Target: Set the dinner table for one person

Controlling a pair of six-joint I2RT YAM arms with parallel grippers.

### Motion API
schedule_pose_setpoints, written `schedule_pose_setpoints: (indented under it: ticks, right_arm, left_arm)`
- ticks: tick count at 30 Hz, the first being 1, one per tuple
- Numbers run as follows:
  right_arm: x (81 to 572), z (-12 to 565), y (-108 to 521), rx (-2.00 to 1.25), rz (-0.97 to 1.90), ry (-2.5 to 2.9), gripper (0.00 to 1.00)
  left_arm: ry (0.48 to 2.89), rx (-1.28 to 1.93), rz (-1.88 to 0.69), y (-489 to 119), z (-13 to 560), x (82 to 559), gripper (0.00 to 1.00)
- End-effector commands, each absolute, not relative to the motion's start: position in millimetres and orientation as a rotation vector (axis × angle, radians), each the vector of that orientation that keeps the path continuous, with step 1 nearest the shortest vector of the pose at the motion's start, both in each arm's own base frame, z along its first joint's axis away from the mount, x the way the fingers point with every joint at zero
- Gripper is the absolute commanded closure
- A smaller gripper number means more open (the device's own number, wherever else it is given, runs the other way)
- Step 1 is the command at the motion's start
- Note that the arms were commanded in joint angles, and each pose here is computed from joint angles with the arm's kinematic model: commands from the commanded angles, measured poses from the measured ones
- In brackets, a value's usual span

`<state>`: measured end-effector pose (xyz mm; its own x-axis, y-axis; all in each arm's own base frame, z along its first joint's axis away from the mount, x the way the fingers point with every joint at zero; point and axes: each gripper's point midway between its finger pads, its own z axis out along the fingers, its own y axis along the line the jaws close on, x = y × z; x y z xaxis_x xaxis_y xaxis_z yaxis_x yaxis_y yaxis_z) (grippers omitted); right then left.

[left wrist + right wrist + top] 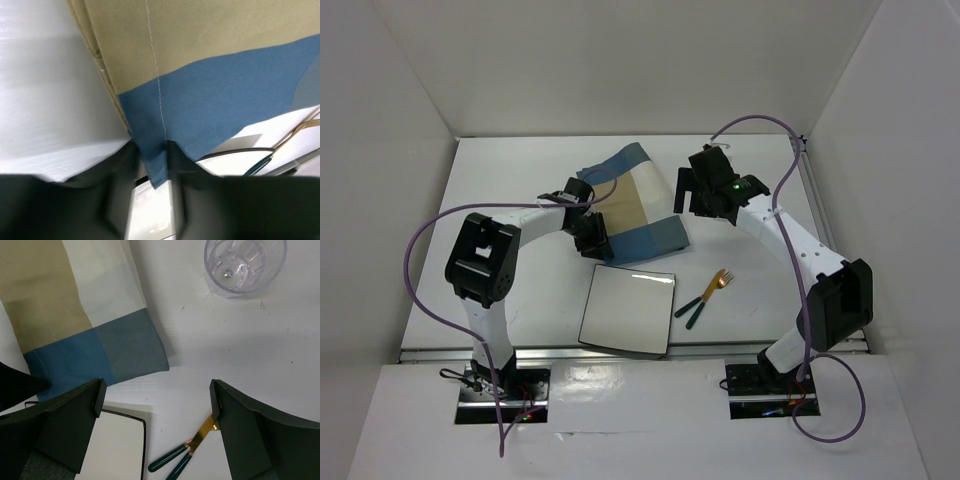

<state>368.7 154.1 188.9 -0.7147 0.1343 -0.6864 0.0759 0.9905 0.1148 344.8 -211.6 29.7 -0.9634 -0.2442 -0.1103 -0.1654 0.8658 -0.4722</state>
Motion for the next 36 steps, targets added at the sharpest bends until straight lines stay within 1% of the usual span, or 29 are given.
schedule_pose_setpoints:
  ticks: [1, 2, 3, 5, 7, 8, 9, 10, 16, 19, 20, 22, 23, 24, 25, 26, 27, 29, 30, 31, 33, 36]
  right_arm:
    - [374, 206, 157, 0.164, 0.108, 2.334, 0.02]
    - [374, 206, 157, 0.164, 0.108, 2.334, 0.02]
    - [375, 202, 157, 0.163, 0.103, 2.342, 0.02]
    - [375, 202, 157, 0.163, 0.103, 2.342, 0.02]
    - [375, 198, 157, 0.161, 0.097, 2.350, 0.02]
    - [375, 198, 159, 0.168, 0.112, 2.353, 0.02]
    - [375, 198, 159, 0.168, 0.112, 2.353, 0.02]
    - [375, 195, 160, 0.167, 0.106, 2.361, 0.02]
    - [375, 190, 164, 0.156, 0.123, 2.380, 0.02]
    - [373, 190, 174, 0.133, 0.189, 2.392, 0.02]
    - [371, 189, 174, 0.116, 0.200, 2.393, 0.02]
    - [360, 182, 180, 0.073, 0.260, 2.409, 0.02]
    - [359, 189, 182, 0.071, 0.298, 2.371, 0.02]
    - [350, 176, 180, 0.063, 0.302, 2.395, 0.02]
    - [347, 182, 184, 0.065, 0.359, 2.364, 0.03]
    - [344, 179, 186, 0.070, 0.386, 2.360, 0.03]
    - [331, 159, 188, 0.075, 0.405, 2.396, 0.04]
    - [328, 155, 200, 0.052, 0.495, 2.366, 0.06]
    - [325, 148, 204, 0.079, 0.513, 2.373, 0.06]
    - [318, 136, 206, 0.084, 0.502, 2.391, 0.07]
    - [321, 128, 210, 0.114, 0.499, 2.379, 0.07]
    - [330, 117, 222, 0.165, 0.522, 2.355, 0.08]
  left_arm:
    - [2.833, -0.269, -0.755, -218, 38, 354, 0.61]
    - [2.840, -0.257, -0.750, -217, 40, 353, 0.67]
    - [2.831, -0.253, -0.754, -218, 45, 357, 0.76]
    - [2.844, -0.249, -0.731, -216, 45, 355, 0.83]
    - [2.804, -0.213, -0.730, -216, 61, 363, 0.88]
    - [2.804, -0.213, -0.730, -217, 63, 364, 0.95]
    - [2.810, -0.215, -0.728, -216, 65, 363, 0.99]
    - [2.786, -0.198, -0.722, -216, 74, 368, 1.00]
    - [2.738, -0.157, -0.734, -220, 115, 380, 1.00]
    - [2.701, -0.121, -0.784, -227, 140, 387, 1.00]
    - [2.648, -0.104, -0.801, -231, 163, 397, 1.00]
    - [2.619, -0.090, -0.821, -236, 182, 408, 1.00]
    - [2.548, -0.062, -0.858, -243, 212, 421, 1.00]
    - [2.553, -0.054, -0.879, -246, 220, 421, 1.00]
    - [2.510, -0.047, -0.898, -248, 235, 435, 1.00]
    - [2.500, -0.036, -0.917, -251, 241, 438, 1.00]
    - [2.498, -0.033, -0.956, -256, 247, 438, 1.00]
    - [2.474, -0.052, -0.995, -254, 254, 450, 1.00]
    - [2.435, -0.043, -1.024, -257, 270, 452, 1.00]
    - [2.429, -0.040, -1.053, -255, 273, 454, 1.00]
    - [2.394, -0.036, -1.081, -254, 287, 457, 1.00]
    - [2.382, -0.037, -1.089, -252, 287, 460, 1.00]
